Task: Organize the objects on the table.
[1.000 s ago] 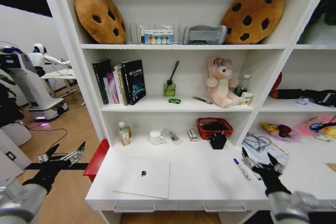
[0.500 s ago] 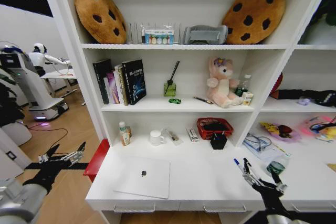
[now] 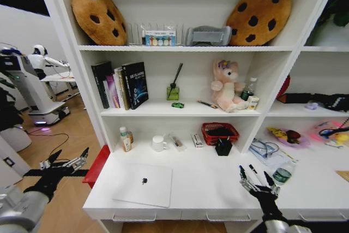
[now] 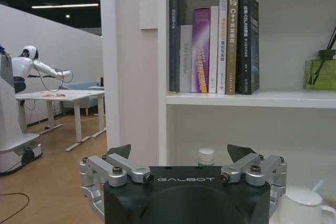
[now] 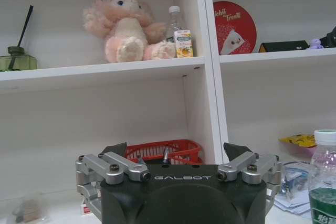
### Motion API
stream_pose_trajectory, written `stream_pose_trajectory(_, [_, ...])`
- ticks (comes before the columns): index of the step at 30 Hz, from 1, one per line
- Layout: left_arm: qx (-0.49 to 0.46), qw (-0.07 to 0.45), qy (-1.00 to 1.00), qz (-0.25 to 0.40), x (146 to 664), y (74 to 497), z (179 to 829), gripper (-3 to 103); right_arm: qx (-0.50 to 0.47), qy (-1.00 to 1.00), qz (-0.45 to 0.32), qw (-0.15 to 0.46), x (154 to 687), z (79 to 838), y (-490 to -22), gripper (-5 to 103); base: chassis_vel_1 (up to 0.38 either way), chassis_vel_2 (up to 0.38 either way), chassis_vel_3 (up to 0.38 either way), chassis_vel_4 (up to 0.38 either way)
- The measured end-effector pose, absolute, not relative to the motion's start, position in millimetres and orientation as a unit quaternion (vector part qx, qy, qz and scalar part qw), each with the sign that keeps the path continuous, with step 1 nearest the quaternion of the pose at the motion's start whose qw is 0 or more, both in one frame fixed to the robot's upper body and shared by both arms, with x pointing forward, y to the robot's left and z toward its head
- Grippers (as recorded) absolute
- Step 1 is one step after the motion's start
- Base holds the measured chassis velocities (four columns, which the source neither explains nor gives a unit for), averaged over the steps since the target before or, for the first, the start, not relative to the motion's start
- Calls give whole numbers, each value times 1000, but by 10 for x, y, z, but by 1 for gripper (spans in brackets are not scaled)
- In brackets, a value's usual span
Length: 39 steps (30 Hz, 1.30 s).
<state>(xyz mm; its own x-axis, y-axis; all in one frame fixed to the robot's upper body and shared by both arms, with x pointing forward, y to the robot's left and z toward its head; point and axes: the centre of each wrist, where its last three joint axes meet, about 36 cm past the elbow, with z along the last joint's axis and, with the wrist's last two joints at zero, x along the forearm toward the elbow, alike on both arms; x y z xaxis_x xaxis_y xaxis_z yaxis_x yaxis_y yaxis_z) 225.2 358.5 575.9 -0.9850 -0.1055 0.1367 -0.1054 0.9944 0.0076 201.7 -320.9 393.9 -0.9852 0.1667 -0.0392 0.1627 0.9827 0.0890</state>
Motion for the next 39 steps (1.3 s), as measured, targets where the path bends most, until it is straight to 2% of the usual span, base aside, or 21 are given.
stream_pose_trajectory(10, [53,69,-996,0,2252,3585,5759,100,48,997,64,7,2178,3843,-3009,100,-51,-83,58,51])
stream_pose_trajectory(15, [53,69,-996,0,2252,3586,5759,100,39,992,112,-29,2263,3948,-2955,100,44,48,-30,-36])
stream_pose_trajectory(32, [53,69,-996,0,2252,3586,5759,100,44,992,104,-51,2368,3998,-3000,100,0,0,0,0])
stream_pose_trajectory(39, [53,69,-996,0,2252,3585,5759,100,45,993,96,-54,2382,3979,-3061,100,-135,-113,138,133])
